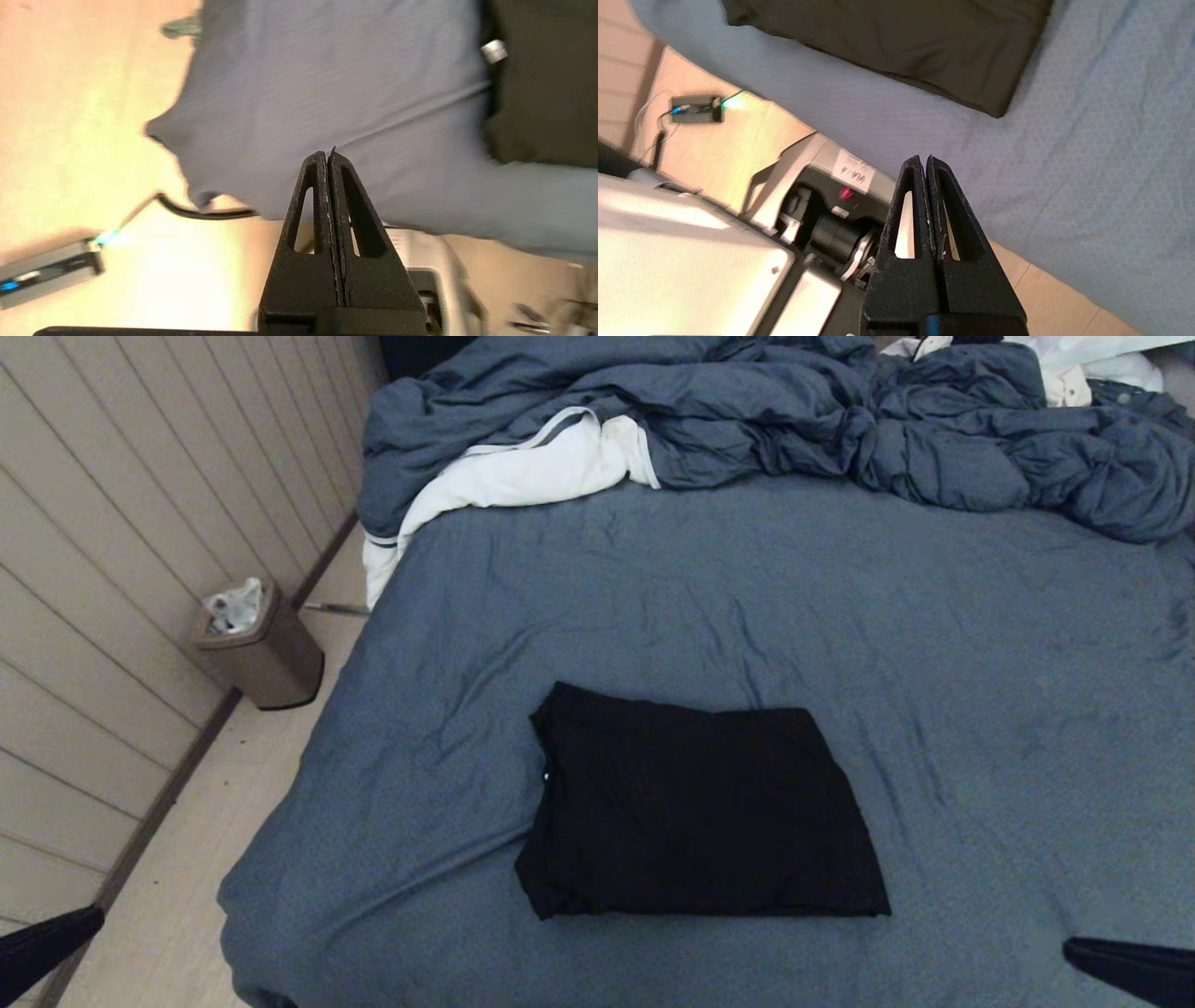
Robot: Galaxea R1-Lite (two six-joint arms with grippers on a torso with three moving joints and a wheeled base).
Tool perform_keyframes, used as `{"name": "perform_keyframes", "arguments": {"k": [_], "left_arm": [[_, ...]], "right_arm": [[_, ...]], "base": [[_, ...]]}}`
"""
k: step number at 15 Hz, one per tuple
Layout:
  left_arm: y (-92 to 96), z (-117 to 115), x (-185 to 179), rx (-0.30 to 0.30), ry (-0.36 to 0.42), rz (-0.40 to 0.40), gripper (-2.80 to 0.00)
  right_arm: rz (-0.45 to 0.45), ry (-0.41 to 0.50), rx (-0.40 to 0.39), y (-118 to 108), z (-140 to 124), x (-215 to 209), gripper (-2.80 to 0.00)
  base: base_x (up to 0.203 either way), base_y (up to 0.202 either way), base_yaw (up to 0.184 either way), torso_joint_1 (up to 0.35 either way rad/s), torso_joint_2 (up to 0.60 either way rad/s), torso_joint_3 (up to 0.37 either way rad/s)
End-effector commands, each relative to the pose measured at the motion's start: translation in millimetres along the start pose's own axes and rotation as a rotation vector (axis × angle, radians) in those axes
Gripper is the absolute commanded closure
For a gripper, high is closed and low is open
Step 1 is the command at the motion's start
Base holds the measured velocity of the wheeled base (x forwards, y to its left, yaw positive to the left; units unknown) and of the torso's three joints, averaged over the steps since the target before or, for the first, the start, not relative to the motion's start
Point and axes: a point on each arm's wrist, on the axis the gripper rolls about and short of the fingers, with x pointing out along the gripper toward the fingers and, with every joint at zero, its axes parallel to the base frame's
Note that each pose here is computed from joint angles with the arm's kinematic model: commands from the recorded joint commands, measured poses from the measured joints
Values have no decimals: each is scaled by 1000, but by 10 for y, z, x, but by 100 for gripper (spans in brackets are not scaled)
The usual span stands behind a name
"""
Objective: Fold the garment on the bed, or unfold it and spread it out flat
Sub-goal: Unford the black T-shirt
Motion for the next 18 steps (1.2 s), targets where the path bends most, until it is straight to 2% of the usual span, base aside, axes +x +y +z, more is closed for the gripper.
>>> {"name": "perform_keyframes", "arguments": {"k": [1, 4, 6, 9, 11, 13, 15, 18], "left_arm": [[52, -154, -115, -9, -53, 7, 0], [129, -396, -205, -18, -98, 49, 0], [186, -601, -270, -20, -134, 51, 0], [257, -860, -264, -20, -154, 102, 0], [277, -912, -228, -22, -159, 172, 0], [268, -890, -232, -13, -202, 248, 0], [265, -891, -230, 6, -218, 288, 0], [250, -833, -285, 9, -260, 326, 0]], "right_arm": [[-47, -78, -39, -36, -164, 94, 0], [-182, -206, -53, -32, -424, 109, 0], [-204, -297, -38, 23, -602, 54, 0], [-217, -360, -44, 85, -931, 33, 0], [-243, -381, -52, 104, -1142, 53, 0], [-375, -391, -68, 85, -1212, 53, 0], [-445, -390, -87, 71, -1213, 47, 0], [-457, -352, -132, 68, -1237, 58, 0]], "base": [[0, 0, 0, 0, 0, 0], [0, 0, 0, 0, 0, 0], [0, 0, 0, 0, 0, 0], [0, 0, 0, 0, 0, 0], [0, 0, 0, 0, 0, 0], [0, 0, 0, 0, 0, 0], [0, 0, 0, 0, 0, 0], [0, 0, 0, 0, 0, 0]]}}
